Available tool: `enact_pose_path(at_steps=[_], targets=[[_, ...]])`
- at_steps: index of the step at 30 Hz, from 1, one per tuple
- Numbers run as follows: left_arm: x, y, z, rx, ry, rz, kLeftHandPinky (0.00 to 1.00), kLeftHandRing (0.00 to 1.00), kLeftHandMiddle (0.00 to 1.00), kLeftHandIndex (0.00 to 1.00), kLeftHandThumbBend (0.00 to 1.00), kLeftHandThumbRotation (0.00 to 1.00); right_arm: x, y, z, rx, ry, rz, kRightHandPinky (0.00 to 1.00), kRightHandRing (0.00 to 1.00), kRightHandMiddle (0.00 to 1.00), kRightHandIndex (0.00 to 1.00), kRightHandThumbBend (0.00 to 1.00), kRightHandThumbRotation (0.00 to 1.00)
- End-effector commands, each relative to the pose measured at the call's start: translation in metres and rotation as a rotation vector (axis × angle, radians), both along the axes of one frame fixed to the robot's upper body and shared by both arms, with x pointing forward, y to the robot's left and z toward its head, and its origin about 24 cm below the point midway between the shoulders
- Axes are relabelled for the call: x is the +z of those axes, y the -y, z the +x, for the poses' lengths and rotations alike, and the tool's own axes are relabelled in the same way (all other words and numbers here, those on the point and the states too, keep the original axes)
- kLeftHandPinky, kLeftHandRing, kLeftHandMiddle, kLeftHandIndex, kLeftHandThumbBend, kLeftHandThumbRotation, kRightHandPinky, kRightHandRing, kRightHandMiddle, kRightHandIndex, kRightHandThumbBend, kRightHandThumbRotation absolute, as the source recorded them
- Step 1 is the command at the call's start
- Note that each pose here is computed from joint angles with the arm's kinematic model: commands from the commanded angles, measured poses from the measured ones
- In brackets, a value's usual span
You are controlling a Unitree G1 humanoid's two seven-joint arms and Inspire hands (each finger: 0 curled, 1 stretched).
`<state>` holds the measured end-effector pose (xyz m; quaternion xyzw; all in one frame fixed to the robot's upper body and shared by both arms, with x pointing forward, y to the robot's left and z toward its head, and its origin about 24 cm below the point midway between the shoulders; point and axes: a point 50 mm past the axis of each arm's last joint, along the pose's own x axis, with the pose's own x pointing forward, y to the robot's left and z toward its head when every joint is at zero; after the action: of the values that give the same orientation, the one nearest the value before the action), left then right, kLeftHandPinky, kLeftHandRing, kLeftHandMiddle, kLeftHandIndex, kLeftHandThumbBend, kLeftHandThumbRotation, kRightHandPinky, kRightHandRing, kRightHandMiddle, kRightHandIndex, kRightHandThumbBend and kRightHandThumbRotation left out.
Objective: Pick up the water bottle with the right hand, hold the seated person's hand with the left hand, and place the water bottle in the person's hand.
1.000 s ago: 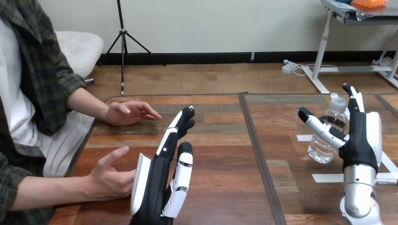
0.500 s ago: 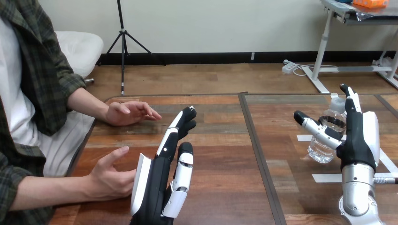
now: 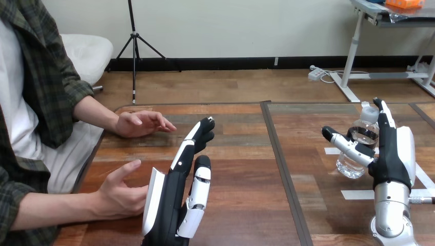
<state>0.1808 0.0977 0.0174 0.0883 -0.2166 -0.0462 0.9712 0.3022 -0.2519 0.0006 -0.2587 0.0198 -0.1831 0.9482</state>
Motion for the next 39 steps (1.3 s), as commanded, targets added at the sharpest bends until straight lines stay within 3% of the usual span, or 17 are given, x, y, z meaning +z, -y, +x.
enact_pose_path(at_steps=[1, 14, 22, 24, 27, 28, 32, 39], targets=[[0.0112, 0.0016, 0.0075, -0.004, 0.06, -0.017, 0.85, 0.86, 0.89, 0.89, 0.02, 1.0, 0.0331, 0.0043, 0.023, 0.011, 0.092, -0.029, 1.0, 1.0, 0.99, 0.96, 0.87, 0.4], [0.0106, 0.0013, 0.0063, 0.003, 0.061, -0.01, 0.86, 0.86, 0.89, 0.89, 0.02, 1.0, 0.034, 0.0062, 0.0253, -0.009, 0.077, -0.007, 0.96, 1.0, 0.98, 0.96, 0.85, 0.38], [0.0099, 0.0016, 0.0049, 0.002, 0.062, -0.014, 0.85, 0.86, 0.88, 0.9, 0.02, 1.0, 0.0351, 0.006, 0.0262, -0.008, 0.079, 0.008, 0.65, 1.0, 0.99, 0.96, 0.83, 0.35], [0.0097, 0.0015, 0.0046, 0.002, 0.065, -0.015, 0.85, 0.86, 0.88, 0.9, 0.02, 1.0, 0.0352, 0.0059, 0.0262, -0.006, 0.08, 0.007, 0.51, 1.0, 0.99, 0.96, 0.82, 0.34], [0.0093, 0.0013, 0.0042, 0.001, 0.065, -0.014, 0.85, 0.86, 0.88, 0.9, 0.02, 1.0, 0.0352, 0.0056, 0.0263, -0.006, 0.079, 0.008, 0.22, 1.0, 0.98, 0.96, 0.82, 0.34], [0.0091, 0.0011, 0.0039, 0.0, 0.064, -0.013, 0.85, 0.86, 0.88, 0.9, 0.01, 1.0, 0.0352, 0.0054, 0.0264, -0.007, 0.079, 0.009, 0.17, 1.0, 0.98, 0.96, 0.81, 0.33], [0.0087, 0.0003, 0.0031, 0.003, 0.065, -0.015, 0.85, 0.86, 0.88, 0.9, 0.01, 1.0, 0.035, 0.0047, 0.0265, -0.005, 0.079, 0.014, 0.07, 0.99, 0.97, 0.96, 0.8, 0.31], [0.0082, -0.0012, 0.0024, 0.011, 0.063, -0.019, 0.85, 0.86, 0.88, 0.9, 0.01, 1.0, 0.0349, 0.0036, 0.0267, -0.002, 0.079, 0.024, 0.01, 0.98, 0.96, 0.96, 0.78, 0.26]])
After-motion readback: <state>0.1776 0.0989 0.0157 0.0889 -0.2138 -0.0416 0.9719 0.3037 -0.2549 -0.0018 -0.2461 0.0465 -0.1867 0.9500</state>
